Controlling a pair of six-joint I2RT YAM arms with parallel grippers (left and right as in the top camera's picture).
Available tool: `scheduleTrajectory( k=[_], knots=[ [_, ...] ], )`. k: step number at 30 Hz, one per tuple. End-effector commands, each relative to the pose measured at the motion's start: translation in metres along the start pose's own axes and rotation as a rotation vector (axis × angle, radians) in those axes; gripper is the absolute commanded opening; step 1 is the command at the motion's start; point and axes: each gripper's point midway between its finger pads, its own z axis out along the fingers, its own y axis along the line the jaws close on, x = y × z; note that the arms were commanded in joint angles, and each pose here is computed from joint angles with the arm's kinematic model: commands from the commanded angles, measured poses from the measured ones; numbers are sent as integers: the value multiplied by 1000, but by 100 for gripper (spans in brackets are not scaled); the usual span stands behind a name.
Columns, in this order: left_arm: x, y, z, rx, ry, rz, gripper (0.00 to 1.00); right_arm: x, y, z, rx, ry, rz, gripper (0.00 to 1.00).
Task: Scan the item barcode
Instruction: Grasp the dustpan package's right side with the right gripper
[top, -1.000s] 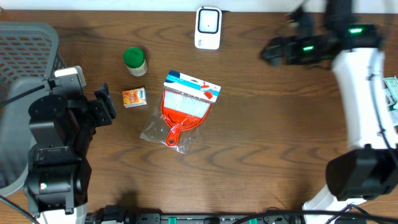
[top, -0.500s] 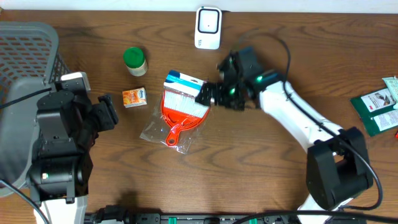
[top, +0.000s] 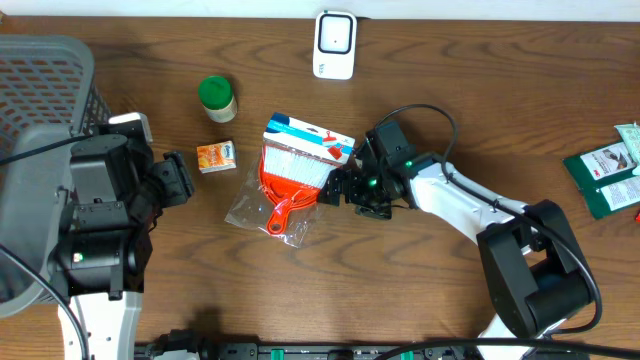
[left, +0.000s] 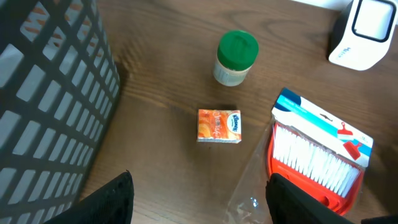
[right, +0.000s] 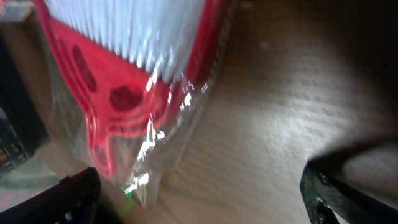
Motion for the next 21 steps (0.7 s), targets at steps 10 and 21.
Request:
scheduleTrajectory(
  k=[10, 21],
  knots=[
    [15, 5, 25, -21, 97, -14, 68, -6, 11, 18, -67, -108, 40, 99],
    [17, 5, 28, -23, 114, -14, 69, -5, 15, 31, -21, -186, 99, 99]
  ],
)
